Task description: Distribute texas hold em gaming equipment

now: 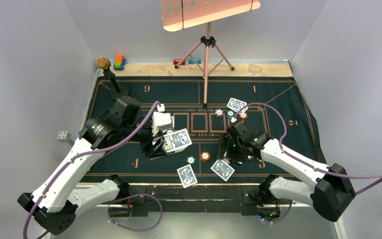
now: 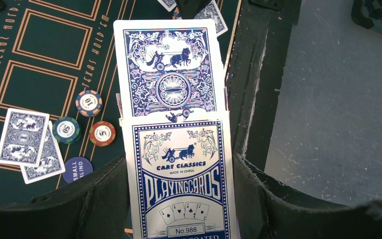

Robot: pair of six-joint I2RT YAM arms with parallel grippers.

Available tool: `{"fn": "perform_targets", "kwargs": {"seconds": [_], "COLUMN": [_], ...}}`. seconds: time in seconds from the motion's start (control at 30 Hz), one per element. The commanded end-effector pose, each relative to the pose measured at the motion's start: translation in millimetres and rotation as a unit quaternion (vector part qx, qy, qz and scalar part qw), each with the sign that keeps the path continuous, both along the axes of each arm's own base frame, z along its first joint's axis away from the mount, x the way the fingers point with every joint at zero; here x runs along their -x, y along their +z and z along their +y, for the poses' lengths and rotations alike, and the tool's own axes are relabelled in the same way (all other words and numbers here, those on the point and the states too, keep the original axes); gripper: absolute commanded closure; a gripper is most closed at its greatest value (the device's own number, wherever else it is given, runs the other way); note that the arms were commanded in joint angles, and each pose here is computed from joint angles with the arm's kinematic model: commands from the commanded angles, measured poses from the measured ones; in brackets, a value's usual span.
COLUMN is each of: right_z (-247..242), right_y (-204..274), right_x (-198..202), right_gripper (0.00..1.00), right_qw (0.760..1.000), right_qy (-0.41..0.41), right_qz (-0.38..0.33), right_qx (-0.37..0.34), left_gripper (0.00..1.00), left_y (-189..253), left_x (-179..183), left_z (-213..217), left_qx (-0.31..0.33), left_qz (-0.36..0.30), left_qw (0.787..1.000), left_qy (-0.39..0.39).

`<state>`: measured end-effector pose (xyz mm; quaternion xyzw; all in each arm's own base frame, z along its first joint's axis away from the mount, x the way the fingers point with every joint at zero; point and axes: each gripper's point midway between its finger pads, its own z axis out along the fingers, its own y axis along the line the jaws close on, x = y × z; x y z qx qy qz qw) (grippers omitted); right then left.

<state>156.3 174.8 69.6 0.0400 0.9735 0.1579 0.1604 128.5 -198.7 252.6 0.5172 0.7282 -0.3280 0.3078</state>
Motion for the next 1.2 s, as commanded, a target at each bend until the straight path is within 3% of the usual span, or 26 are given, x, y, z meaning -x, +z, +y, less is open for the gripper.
{"fn": "perform_targets", "kwargs": {"seconds": [0.0,0.4,0.7,1.17], "right_z": [-6,5,32,101], "right_y": [-8,-32,-35,-34], "right_x": [0,14,37,55], "right_gripper": [0.19,0.20,0.27,0.30], "right_qw": [0.999,0.998,0.993,0.979], "right_qy": [-0.042,-0.031,0.014,0.168], "right_qz": [-0.010,0.017,0.052,0.075], "right_qx": [-0.009,-0.048,-0.101,-0.092], "left_gripper": [1.00,1.00,1.00,1.00], "left_y": [12,14,16,17], "left_x": [0,-1,-2,0], "left_z": [-4,-4,-3,0], "left_qx": [0.023,0.022,0.021,0.018], "left_qz": [-0.017,-0.019,-0.023,-0.028], "left_qw": [1.000,1.000,1.000,0.999], "left_qy": [-0.010,-0.007,-0.006,-0.004]}}
